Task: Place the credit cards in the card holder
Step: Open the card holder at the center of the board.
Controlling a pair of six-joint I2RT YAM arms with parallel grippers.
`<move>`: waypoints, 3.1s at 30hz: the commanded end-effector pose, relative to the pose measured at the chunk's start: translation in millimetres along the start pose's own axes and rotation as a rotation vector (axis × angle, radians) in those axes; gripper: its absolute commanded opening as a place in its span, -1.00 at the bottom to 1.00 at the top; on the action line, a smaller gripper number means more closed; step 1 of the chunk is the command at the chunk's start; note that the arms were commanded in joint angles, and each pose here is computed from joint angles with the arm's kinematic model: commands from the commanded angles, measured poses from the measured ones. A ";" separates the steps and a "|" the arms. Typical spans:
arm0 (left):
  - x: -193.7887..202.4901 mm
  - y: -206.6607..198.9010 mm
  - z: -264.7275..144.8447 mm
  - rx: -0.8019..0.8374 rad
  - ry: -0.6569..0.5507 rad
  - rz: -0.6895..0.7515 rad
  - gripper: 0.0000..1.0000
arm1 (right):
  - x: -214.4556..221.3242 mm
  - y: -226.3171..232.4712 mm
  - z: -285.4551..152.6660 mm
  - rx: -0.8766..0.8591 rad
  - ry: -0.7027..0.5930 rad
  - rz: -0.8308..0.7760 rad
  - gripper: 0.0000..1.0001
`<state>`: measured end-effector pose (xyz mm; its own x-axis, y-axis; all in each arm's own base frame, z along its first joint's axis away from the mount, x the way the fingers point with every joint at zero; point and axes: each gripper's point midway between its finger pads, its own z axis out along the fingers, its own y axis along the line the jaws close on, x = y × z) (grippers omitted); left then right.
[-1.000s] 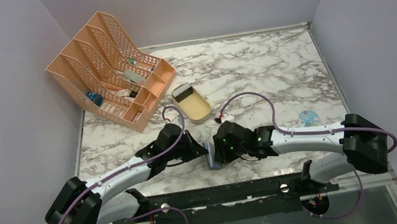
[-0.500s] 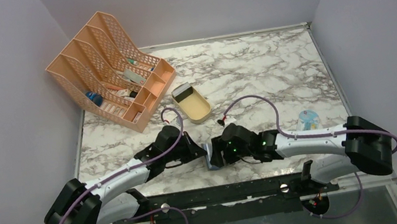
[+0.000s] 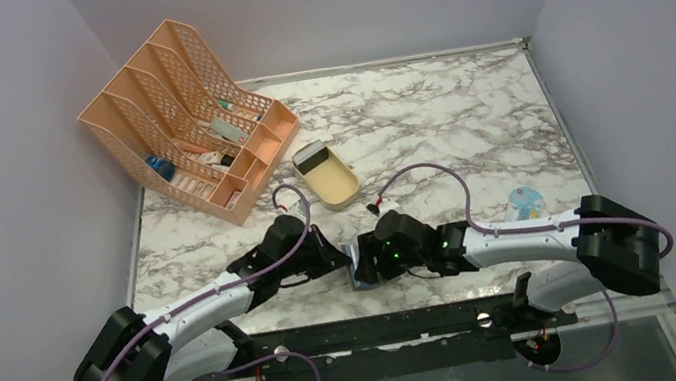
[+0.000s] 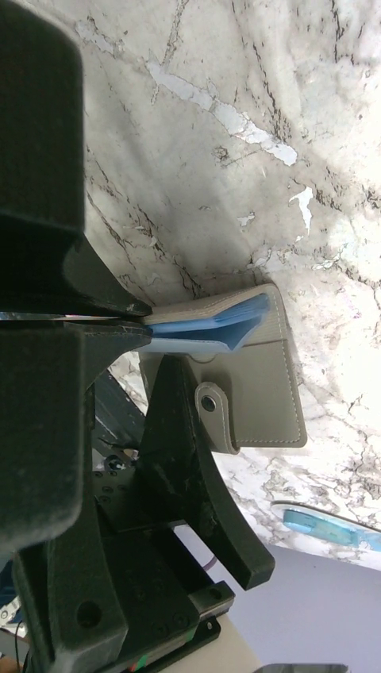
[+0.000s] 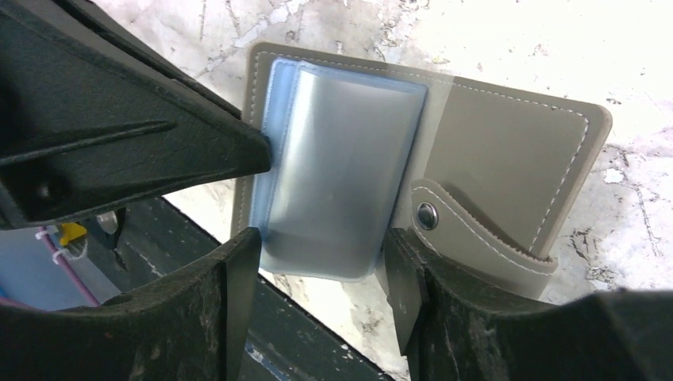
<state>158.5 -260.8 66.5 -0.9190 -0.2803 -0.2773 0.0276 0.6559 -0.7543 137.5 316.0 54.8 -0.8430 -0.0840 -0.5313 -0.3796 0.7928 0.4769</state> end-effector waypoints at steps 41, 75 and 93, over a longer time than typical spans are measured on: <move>-1.6 -4.4 -2.2 0.033 0.015 0.008 -1.00 | -19.6 -88.2 -39.5 0.501 -0.108 -0.009 -0.24; 0.2 15.0 0.6 -0.036 0.011 0.015 -1.00 | -17.4 9.7 8.4 -0.013 -0.047 -0.034 0.07; -0.2 24.9 3.7 -0.081 0.017 0.036 -1.00 | -3.0 -15.5 20.3 0.077 -0.019 -0.049 0.16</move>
<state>157.5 -251.0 51.3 -0.9286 -0.2465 -0.2775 0.0280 0.6990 -0.7146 146.6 320.8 42.6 -0.8283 -0.1182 -0.5477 -0.3976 0.8127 0.4260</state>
